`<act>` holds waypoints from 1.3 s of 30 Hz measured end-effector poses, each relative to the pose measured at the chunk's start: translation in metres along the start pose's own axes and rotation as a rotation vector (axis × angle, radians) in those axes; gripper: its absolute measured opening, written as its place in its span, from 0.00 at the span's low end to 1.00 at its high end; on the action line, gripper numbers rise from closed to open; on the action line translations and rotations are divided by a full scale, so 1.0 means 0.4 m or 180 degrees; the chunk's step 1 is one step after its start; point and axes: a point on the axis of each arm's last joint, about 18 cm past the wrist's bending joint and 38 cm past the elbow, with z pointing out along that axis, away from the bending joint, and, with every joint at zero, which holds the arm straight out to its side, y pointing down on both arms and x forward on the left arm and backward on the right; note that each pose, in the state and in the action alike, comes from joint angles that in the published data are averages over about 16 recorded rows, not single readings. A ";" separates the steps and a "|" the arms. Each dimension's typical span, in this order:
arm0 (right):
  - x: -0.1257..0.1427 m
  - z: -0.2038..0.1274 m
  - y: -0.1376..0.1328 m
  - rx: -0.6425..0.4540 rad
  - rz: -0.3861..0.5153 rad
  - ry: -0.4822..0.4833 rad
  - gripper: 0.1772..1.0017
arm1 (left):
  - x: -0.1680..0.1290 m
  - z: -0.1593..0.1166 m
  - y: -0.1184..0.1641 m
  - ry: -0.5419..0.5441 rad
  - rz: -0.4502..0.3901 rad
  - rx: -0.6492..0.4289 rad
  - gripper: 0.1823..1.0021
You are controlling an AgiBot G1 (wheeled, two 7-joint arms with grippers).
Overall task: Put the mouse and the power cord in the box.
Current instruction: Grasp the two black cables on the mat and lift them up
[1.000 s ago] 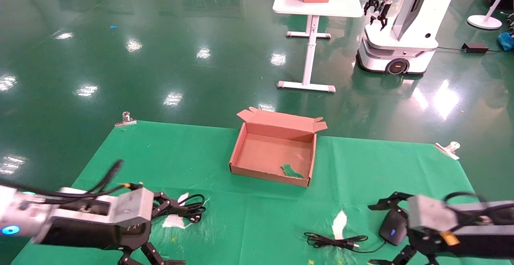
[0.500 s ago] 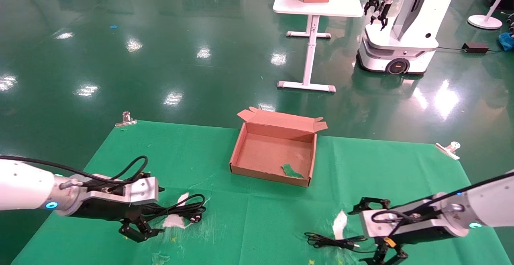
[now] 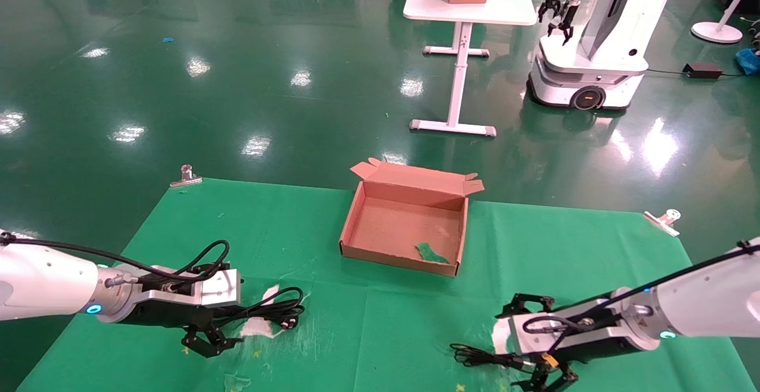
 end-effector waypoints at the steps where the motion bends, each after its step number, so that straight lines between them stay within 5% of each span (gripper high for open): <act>1: -0.001 0.002 0.000 0.0002 0.0006 0.0000 1.00 | 0.000 0.001 0.002 -0.0007 0.0008 -0.0007 1.00; 26: -0.014 0.015 0.008 0.0038 0.0137 0.0032 0.97 | 0.000 0.012 0.025 -0.0079 0.0112 -0.0118 0.97; 39: -0.014 0.014 0.008 0.0040 0.0131 0.0030 0.80 | 0.001 0.012 0.024 -0.0071 0.0109 -0.0109 0.82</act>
